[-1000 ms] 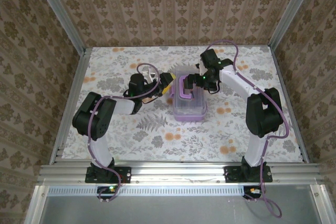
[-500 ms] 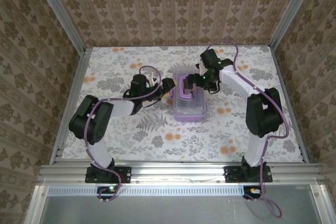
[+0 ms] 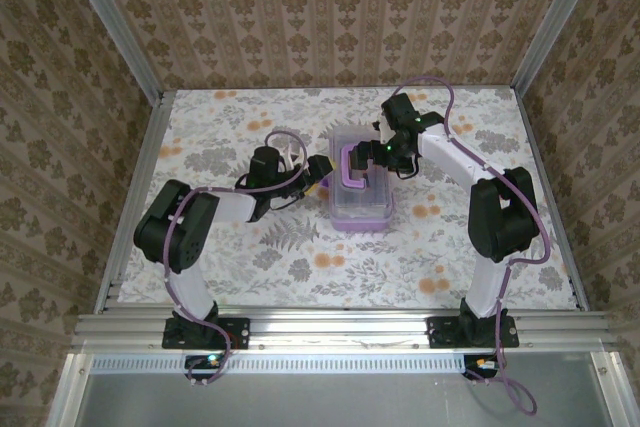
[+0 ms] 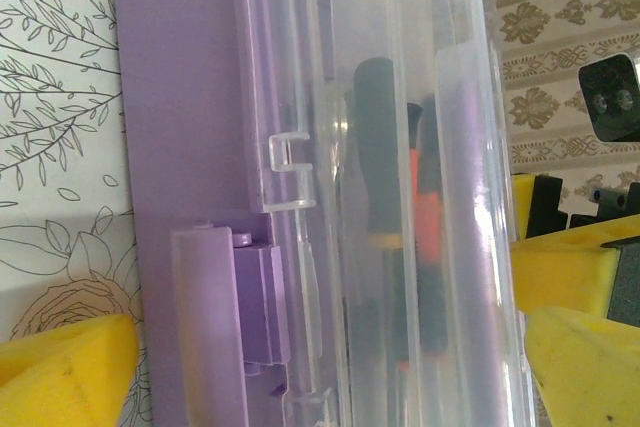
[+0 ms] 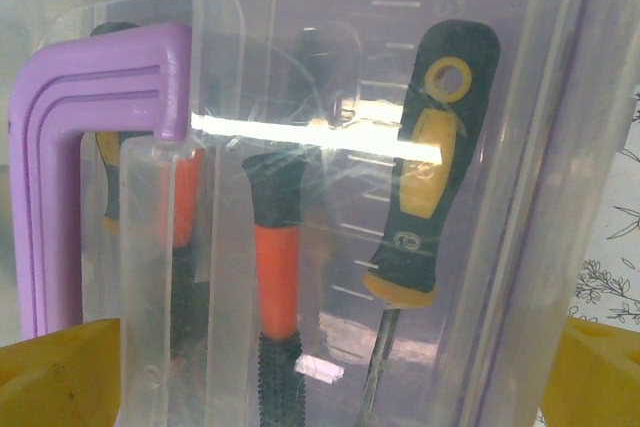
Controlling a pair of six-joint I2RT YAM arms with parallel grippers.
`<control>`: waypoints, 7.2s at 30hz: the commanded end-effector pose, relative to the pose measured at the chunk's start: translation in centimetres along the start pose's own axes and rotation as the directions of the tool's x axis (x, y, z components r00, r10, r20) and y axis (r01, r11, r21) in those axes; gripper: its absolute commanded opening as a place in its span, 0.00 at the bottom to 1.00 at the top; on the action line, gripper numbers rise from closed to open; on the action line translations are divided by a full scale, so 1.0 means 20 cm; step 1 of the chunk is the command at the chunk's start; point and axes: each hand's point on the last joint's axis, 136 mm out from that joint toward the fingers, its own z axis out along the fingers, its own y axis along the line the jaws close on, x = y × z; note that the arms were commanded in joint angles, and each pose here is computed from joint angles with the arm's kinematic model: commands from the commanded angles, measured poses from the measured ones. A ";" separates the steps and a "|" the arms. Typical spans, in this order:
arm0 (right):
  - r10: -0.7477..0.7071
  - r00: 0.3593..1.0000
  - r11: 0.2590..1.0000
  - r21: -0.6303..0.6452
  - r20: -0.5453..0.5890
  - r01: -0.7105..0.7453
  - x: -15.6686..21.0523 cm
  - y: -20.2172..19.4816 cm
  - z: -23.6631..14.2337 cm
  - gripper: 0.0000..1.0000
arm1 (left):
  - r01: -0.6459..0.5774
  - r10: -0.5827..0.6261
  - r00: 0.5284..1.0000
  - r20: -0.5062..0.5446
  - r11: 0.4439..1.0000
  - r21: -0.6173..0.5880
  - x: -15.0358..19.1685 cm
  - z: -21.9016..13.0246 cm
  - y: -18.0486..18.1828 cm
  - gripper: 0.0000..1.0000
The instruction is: Pack the tool kit
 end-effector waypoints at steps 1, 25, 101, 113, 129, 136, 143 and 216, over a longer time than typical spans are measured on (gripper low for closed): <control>-0.019 1.000 0.999 -0.027 -0.022 0.019 0.01 0.04 0.03 1.00 | -0.031 0.030 0.999 0.021 0.999 0.039 -0.03 0.00 -0.08 1.00; -0.018 0.999 0.999 -0.030 -0.027 0.018 0.02 0.04 0.03 1.00 | -0.063 0.056 0.997 0.057 0.989 0.135 -0.12 -0.04 -0.29 1.00; -0.013 0.999 0.999 -0.050 -0.040 0.011 0.03 0.04 0.07 1.00 | -0.192 0.176 0.980 -0.096 0.959 -0.208 -0.17 -0.14 -0.06 0.09; -0.010 0.999 0.999 -0.053 -0.043 0.008 0.04 0.04 0.07 1.00 | -0.221 0.206 0.973 -0.101 0.962 -0.161 -0.16 -0.06 -0.14 0.33; -0.015 0.999 0.998 -0.054 -0.045 0.013 0.05 0.04 0.07 1.00 | -0.164 0.152 0.983 -0.104 0.979 -0.124 -0.08 0.02 -0.09 0.33; -0.015 0.999 0.998 -0.056 -0.047 0.012 0.05 0.04 0.06 1.00 | -0.138 0.122 0.986 -0.114 0.980 -0.144 -0.03 0.02 0.00 0.33; -0.017 0.999 0.998 -0.057 -0.042 0.015 0.05 0.05 0.05 1.00 | -0.127 0.110 0.987 -0.117 0.980 -0.151 -0.01 0.03 0.04 0.33; -0.018 0.998 0.999 -0.052 -0.064 0.014 0.06 0.04 0.07 1.00 | -0.146 0.082 0.970 -0.230 0.950 -0.276 0.14 0.05 0.33 0.32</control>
